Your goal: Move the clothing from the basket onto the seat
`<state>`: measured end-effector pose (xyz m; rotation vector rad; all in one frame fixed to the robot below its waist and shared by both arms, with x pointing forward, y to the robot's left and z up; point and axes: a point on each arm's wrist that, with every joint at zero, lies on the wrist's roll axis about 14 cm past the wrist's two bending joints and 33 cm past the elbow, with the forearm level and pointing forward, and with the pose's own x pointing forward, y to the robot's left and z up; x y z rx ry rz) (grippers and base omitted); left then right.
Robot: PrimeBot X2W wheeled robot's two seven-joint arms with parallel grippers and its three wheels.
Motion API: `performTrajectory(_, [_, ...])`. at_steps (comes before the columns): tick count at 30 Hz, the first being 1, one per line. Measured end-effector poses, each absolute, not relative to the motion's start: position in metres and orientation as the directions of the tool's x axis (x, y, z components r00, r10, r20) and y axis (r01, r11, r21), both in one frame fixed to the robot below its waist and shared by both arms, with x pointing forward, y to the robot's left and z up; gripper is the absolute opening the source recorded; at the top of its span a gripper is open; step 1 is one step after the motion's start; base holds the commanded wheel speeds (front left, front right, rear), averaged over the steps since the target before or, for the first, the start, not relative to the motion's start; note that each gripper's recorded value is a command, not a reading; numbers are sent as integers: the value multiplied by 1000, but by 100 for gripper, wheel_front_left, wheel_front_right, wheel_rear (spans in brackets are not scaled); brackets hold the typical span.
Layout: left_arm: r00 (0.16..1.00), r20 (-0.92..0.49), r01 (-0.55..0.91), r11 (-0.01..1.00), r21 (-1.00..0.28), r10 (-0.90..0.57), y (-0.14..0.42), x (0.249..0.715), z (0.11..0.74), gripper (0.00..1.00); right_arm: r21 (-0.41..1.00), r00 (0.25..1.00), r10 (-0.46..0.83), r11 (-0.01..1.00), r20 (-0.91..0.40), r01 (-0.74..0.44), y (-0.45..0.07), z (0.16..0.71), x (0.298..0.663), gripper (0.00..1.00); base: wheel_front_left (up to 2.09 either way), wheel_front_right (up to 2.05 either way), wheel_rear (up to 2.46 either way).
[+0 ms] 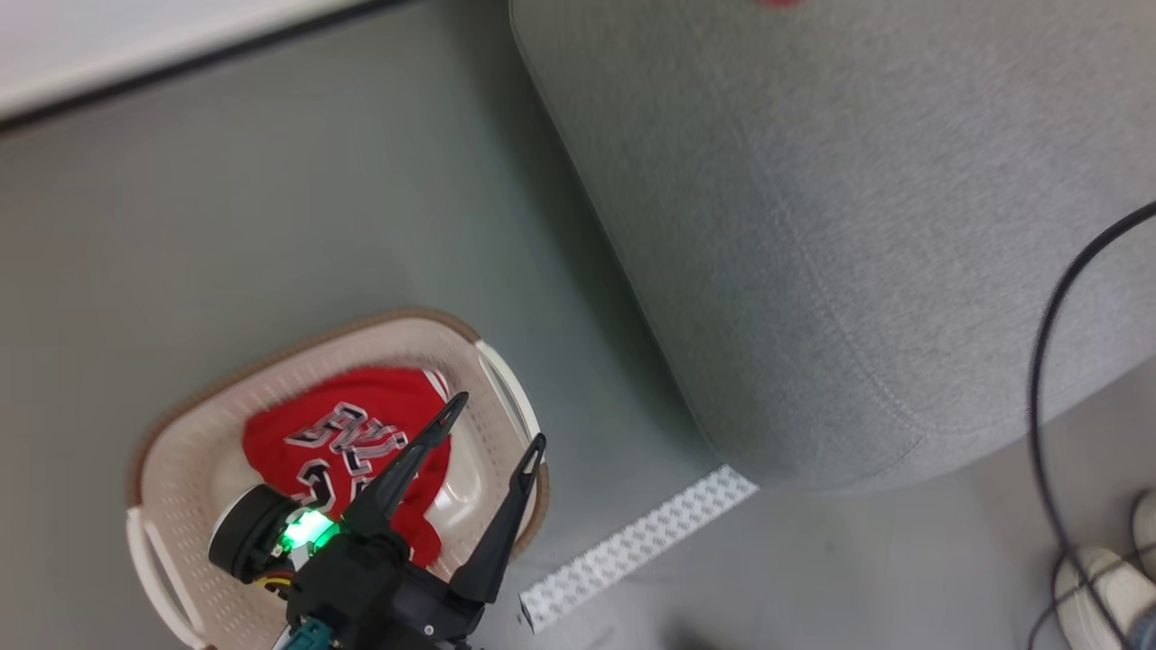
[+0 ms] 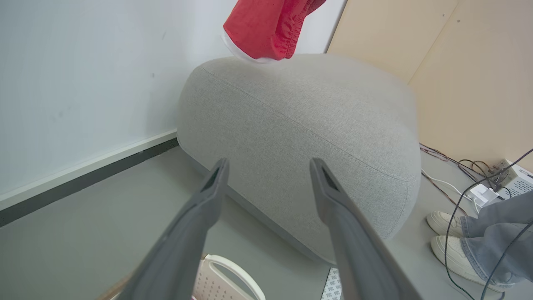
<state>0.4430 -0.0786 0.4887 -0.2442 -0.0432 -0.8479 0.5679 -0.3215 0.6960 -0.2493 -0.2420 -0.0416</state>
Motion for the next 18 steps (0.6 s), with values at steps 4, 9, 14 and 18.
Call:
performTrajectory(4, [654, 106, 749, 620, -233, -749, -81, 447, 468, 100, -254, 965, -106, 953, 241, 168, -361, 693, 584, 0, 0, 0, 0])
performTrajectory(9, [661, 75, 731, 617, -291, -747, -81, 451, 443, 100, -277, 956, -222, 922, 190, 270, -405, 665, 595, 0, 0, 0, 0])
performTrajectory(14, [665, 59, 722, 620, -309, -745, -80, 452, 425, 100, -320, 936, -340, 880, 90, 351, -447, 617, 591, 0, 0, 0, 0])
performTrajectory(18, [665, 47, 719, 620, -314, -746, -78, 450, 419, 100, -264, 914, -404, 885, -31, 382, -458, 558, 584, 0, 0, 0, 0])
